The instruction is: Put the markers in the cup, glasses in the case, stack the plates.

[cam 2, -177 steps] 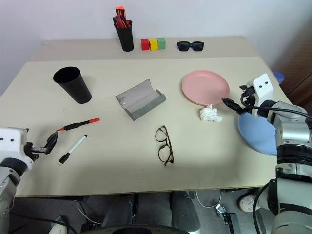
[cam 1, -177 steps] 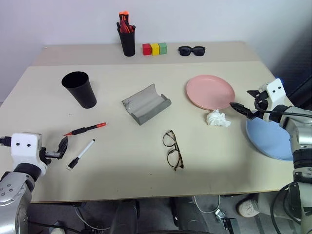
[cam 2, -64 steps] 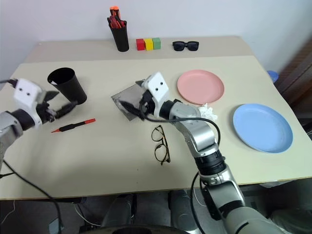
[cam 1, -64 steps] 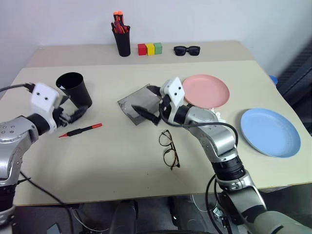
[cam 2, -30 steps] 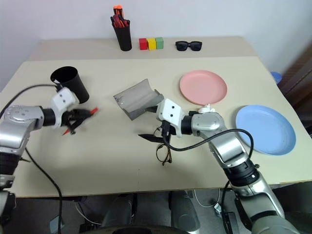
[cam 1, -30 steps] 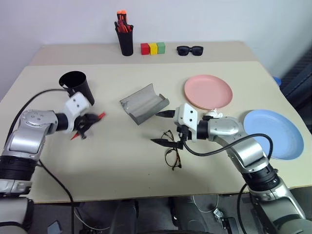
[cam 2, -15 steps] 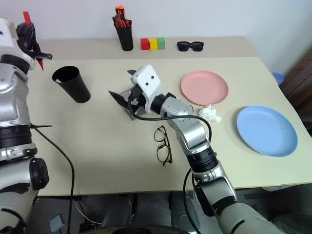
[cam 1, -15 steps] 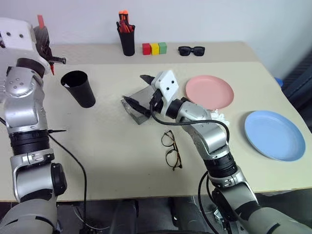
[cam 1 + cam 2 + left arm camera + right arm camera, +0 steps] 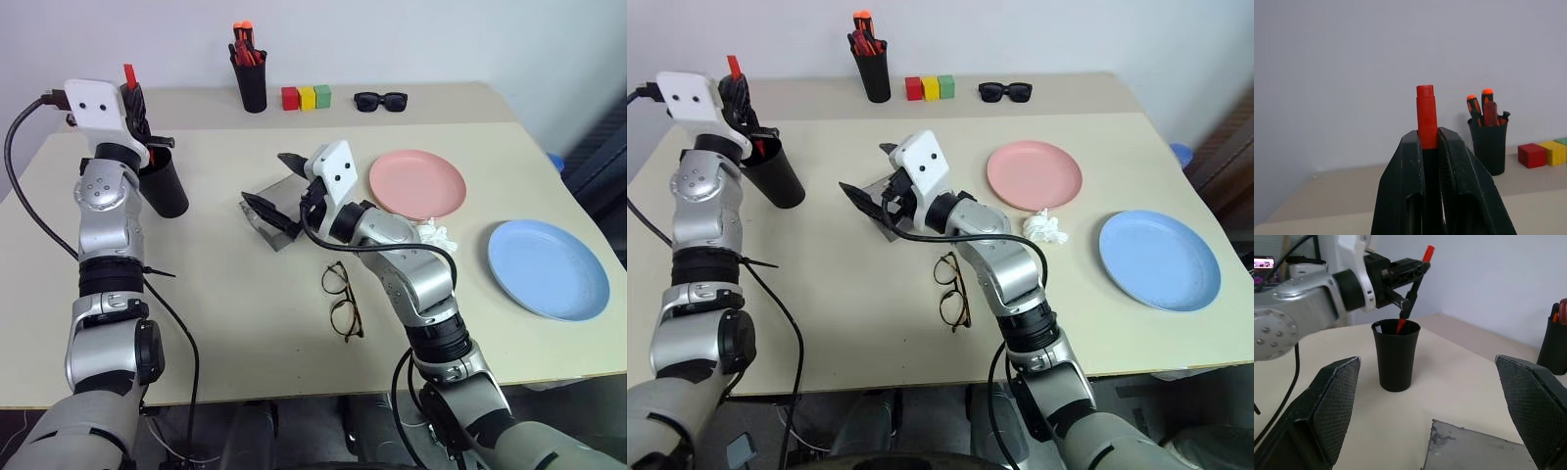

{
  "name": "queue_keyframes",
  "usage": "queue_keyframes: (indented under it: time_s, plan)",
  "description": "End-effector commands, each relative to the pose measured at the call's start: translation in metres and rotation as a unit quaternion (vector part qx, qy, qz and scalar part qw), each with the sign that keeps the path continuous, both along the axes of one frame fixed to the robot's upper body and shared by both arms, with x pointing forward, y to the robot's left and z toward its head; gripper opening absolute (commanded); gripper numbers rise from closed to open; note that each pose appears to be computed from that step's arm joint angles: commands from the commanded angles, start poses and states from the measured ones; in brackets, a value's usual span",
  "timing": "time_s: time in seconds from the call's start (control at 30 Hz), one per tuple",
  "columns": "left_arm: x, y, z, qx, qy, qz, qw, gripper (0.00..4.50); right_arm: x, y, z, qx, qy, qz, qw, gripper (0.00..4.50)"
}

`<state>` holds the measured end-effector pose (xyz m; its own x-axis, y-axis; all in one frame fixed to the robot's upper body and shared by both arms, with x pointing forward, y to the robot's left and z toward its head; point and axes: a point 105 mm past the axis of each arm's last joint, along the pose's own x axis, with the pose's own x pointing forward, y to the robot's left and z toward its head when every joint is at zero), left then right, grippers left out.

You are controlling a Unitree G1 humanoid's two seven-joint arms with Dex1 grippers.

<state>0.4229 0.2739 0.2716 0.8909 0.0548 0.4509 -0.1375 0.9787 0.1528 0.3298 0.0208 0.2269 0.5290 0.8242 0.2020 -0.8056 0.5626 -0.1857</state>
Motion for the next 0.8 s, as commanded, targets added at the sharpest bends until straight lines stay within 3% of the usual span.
queue_keyframes:
  time_s: [0.03,0.13,0.3,0.47,0.6,0.7,0.8]
  plan:
    - [-0.005,0.001,0.013,0.004,-0.034,0.004,0.999,0.08,-0.008,-0.001,0.014,0.013,-0.024,0.005,1.000,4.50]
    - [-0.008,0.002,0.009,0.001,-0.034,0.007,0.999,1.16,-0.007,-0.003,0.012,0.011,-0.023,0.000,1.000,4.50]
    - [-0.011,0.006,0.004,-0.010,-0.032,0.022,0.999,3.53,-0.007,-0.004,0.012,0.009,-0.022,-0.001,1.000,4.50]
    - [-0.015,0.003,0.005,-0.021,-0.035,0.012,0.999,3.53,-0.006,-0.008,0.010,-0.003,-0.025,-0.001,1.000,4.50]
    - [-0.021,-0.032,0.022,-0.030,-0.036,-0.093,0.995,3.53,-0.008,-0.028,-0.004,-0.057,-0.030,0.016,0.998,4.50]
    - [-0.031,-0.090,0.007,0.028,0.050,-0.244,0.968,4.35,-0.010,-0.058,-0.020,-0.115,-0.028,0.025,0.993,4.50]
    - [-0.039,-0.116,-0.021,0.069,0.146,-0.305,0.939,4.46,-0.011,-0.077,-0.026,-0.141,-0.019,0.024,0.989,4.50]
